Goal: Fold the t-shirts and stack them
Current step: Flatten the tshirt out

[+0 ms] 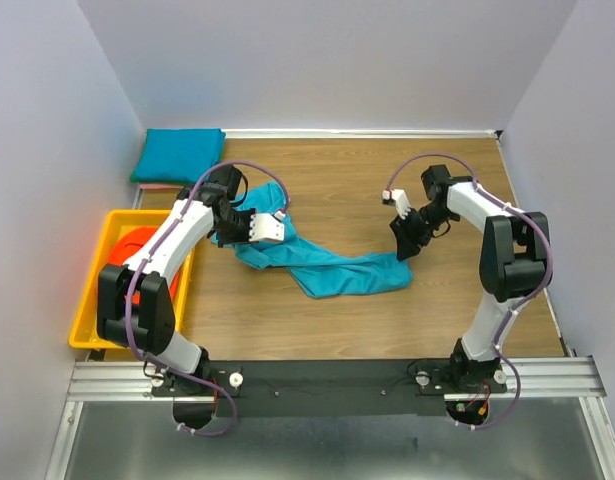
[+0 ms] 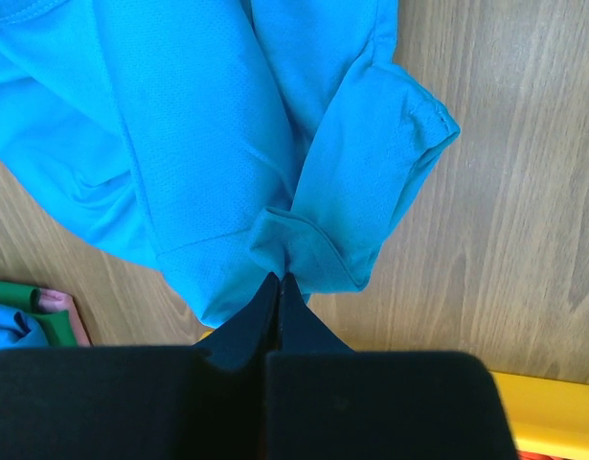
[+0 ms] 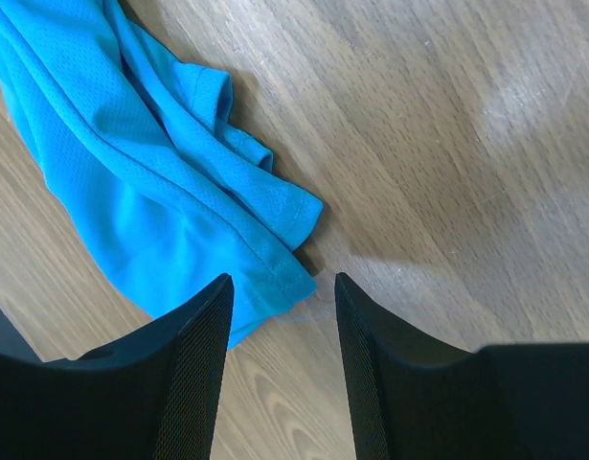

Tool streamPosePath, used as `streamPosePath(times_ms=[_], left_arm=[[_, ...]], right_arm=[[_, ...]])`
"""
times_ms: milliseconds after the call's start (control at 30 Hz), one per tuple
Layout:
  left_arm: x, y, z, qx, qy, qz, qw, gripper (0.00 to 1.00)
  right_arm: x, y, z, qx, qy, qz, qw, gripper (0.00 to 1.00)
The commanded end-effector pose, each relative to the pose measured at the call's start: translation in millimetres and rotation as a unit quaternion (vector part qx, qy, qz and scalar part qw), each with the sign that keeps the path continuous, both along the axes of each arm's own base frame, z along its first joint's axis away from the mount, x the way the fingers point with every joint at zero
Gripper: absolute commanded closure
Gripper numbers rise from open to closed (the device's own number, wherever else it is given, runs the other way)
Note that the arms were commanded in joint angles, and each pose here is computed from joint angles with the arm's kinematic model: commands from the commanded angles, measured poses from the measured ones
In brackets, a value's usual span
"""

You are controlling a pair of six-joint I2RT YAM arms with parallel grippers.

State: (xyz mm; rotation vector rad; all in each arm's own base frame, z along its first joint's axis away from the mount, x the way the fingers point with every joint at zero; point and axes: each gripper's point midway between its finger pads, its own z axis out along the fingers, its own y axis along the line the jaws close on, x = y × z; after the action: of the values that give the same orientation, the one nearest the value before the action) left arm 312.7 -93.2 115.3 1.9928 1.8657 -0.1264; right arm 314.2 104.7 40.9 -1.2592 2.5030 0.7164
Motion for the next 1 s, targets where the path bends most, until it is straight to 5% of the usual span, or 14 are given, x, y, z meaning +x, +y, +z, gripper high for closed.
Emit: streamPosePath(times_ms=[0,167,667,967], left_arm=[[-2.0,-2.3,0.3,-0.013,0.002,0.004,1.000,1.00],[-0.3,-1.6,-1.4,-0.012,0.004,0.007,1.000,1.00],[23.0,5.9,20.1,-0.037,-0.005,0.046,0.998,1.00],[111.7,18.6,119.7,-0.164,-0.074,0.163,0.970,1.00]], right_arm=[[-2.2,-1.2,-4.3,0.001,0.008,0.019,1.000,0.46],[-9.6,-0.8,-12.2,0.004,0.029,0.023,0.999,0.50],[2.5,-6.8,37.2,-0.012,-0.032,0.022,0.999,0.99],[83.8,-50.7,130.9,-0.041,-0.187,-0.083,0.978,0.99]])
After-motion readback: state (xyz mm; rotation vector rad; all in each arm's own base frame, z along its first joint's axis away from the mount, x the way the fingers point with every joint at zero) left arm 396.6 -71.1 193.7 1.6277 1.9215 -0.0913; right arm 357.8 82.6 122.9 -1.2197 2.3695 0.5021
